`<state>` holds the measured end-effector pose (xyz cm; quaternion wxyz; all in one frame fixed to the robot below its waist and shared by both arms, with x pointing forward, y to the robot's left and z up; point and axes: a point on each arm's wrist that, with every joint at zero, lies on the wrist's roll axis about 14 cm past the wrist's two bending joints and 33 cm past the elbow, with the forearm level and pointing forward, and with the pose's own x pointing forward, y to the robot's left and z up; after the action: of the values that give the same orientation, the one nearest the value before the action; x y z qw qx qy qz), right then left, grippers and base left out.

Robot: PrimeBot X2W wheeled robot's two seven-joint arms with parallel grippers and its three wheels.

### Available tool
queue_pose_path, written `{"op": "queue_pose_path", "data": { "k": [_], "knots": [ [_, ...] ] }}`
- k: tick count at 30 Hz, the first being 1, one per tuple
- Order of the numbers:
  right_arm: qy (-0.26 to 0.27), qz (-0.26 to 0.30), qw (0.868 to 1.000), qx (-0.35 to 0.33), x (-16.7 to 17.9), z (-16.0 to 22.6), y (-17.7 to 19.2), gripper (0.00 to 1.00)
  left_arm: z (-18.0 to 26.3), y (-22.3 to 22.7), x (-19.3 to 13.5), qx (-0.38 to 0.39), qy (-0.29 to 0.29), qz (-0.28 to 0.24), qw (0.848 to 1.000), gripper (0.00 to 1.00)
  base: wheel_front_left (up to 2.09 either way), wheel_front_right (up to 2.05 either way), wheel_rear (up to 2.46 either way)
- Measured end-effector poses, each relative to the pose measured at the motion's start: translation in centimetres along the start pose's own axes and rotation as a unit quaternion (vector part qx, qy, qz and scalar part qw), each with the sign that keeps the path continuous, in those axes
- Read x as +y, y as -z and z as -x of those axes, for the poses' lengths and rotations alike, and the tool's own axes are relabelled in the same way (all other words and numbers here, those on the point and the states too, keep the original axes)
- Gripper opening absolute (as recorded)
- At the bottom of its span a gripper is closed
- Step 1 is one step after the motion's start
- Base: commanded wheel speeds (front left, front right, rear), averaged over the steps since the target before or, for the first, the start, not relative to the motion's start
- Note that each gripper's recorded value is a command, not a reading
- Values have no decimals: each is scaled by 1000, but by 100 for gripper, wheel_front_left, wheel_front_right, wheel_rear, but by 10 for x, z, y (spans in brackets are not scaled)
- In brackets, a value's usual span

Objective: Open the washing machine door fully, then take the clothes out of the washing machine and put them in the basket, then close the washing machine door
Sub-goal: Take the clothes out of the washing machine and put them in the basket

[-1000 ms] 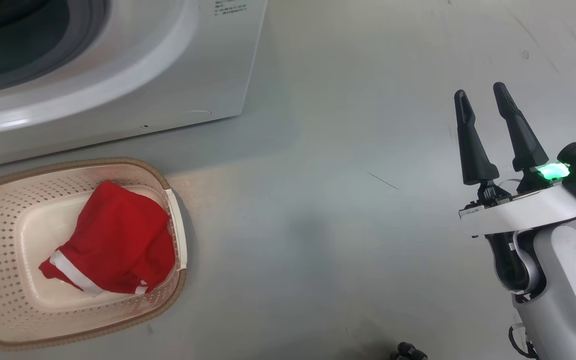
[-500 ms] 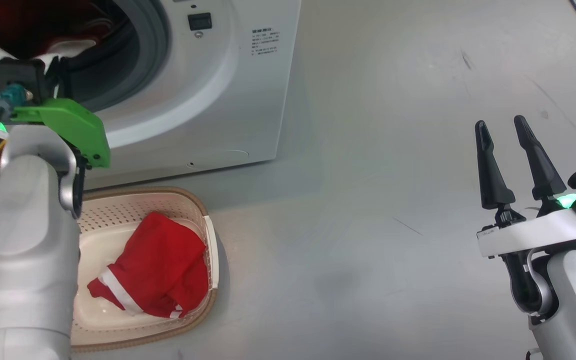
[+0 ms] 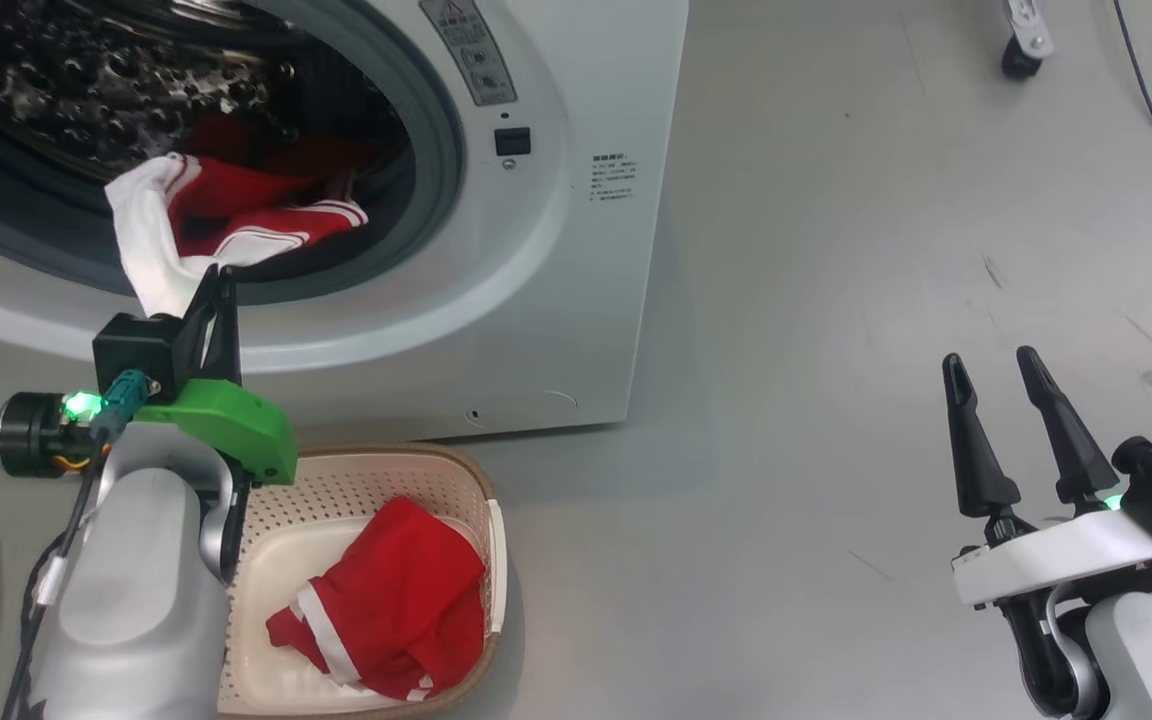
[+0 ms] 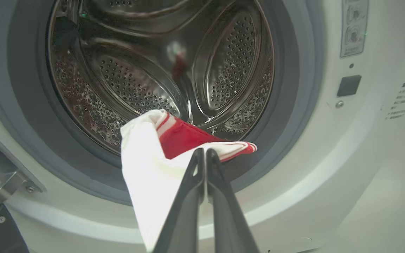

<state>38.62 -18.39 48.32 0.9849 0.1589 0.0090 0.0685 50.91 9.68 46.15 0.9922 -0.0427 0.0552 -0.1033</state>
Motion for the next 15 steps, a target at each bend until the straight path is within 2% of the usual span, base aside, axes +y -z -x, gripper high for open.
{"op": "queue_pose_path", "data": {
  "k": [8, 15],
  "knots": [
    [-28, -6, 999, -14, 24, 12, -7, 100, 34, -42, 12, -59, -16, 4, 998, 0, 0, 0, 0],
    [-54, -14, 998, -29, 46, 15, -14, 100, 60, -124, 6, -184, -4, -6, 983, 0, 0, 0, 0]
  ]
}}
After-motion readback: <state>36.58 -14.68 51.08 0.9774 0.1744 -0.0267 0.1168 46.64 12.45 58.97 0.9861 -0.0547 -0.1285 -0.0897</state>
